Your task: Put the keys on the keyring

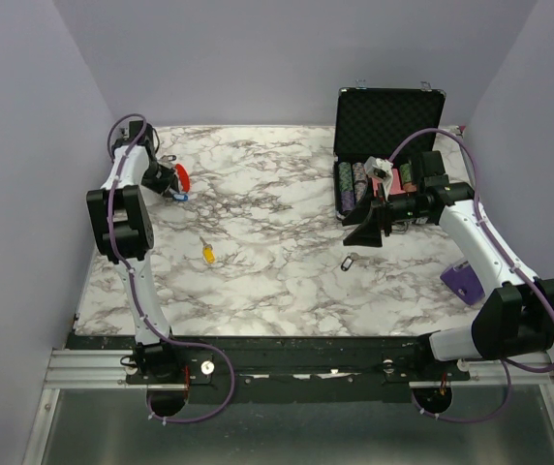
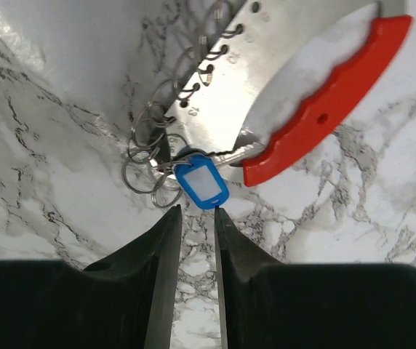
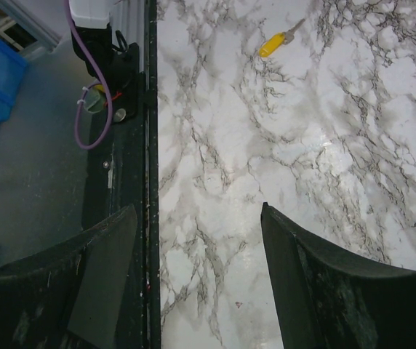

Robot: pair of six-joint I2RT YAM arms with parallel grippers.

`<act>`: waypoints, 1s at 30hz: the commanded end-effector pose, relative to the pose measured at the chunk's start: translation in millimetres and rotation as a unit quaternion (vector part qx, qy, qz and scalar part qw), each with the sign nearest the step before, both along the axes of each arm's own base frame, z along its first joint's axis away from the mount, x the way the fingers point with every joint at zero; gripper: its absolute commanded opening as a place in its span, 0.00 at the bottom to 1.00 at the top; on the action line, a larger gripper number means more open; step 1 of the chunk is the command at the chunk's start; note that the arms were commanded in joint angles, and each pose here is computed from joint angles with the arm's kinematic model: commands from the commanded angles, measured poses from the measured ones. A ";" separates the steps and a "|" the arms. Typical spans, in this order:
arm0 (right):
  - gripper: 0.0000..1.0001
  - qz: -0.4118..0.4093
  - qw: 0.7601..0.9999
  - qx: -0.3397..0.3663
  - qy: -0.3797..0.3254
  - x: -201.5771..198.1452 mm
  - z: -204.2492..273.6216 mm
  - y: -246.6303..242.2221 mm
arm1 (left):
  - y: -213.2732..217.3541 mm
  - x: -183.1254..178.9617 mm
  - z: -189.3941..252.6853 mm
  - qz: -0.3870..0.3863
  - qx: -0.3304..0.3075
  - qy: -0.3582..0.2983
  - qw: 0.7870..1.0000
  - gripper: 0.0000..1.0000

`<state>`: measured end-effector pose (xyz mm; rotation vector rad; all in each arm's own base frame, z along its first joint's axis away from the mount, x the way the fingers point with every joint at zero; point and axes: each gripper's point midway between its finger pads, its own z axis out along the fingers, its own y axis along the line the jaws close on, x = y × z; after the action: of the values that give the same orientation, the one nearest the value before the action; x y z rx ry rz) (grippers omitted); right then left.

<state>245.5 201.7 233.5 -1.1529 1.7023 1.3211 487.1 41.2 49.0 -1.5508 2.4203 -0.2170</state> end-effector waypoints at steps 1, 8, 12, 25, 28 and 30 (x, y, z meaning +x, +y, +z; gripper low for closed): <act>0.77 0.015 0.999 0.019 -0.024 -4.1 18.9 3.3 | 8.8 30.6 78.3 -0.090 0.059 -0.134 0.985 0.32; 0.77 0.014 0.999 0.016 -0.025 -3.6 17.9 2.9 | 30.2 54.8 87.0 -0.137 0.083 -0.200 0.967 0.44; 0.77 0.013 1.000 0.014 -0.025 -2.5 16.9 2.8 | 45.7 58.6 70.7 -0.125 0.091 -0.147 0.977 0.46; 0.77 0.020 1.000 0.014 -0.018 -3.5 14.4 2.9 | 41.0 30.8 17.2 0.018 0.010 -0.027 0.999 0.50; 0.77 0.022 0.999 0.011 -0.023 -4.0 15.2 3.1 | 38.9 32.3 10.7 0.010 0.023 -0.014 1.000 0.52; 0.77 0.020 0.999 0.009 -0.024 -3.7 14.9 2.4 | 40.0 31.2 8.9 0.022 0.031 -0.011 0.999 0.51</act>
<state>243.7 201.2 238.3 -1.1828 1.6797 1.3071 526.3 82.1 72.0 -1.4576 2.3545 -0.2194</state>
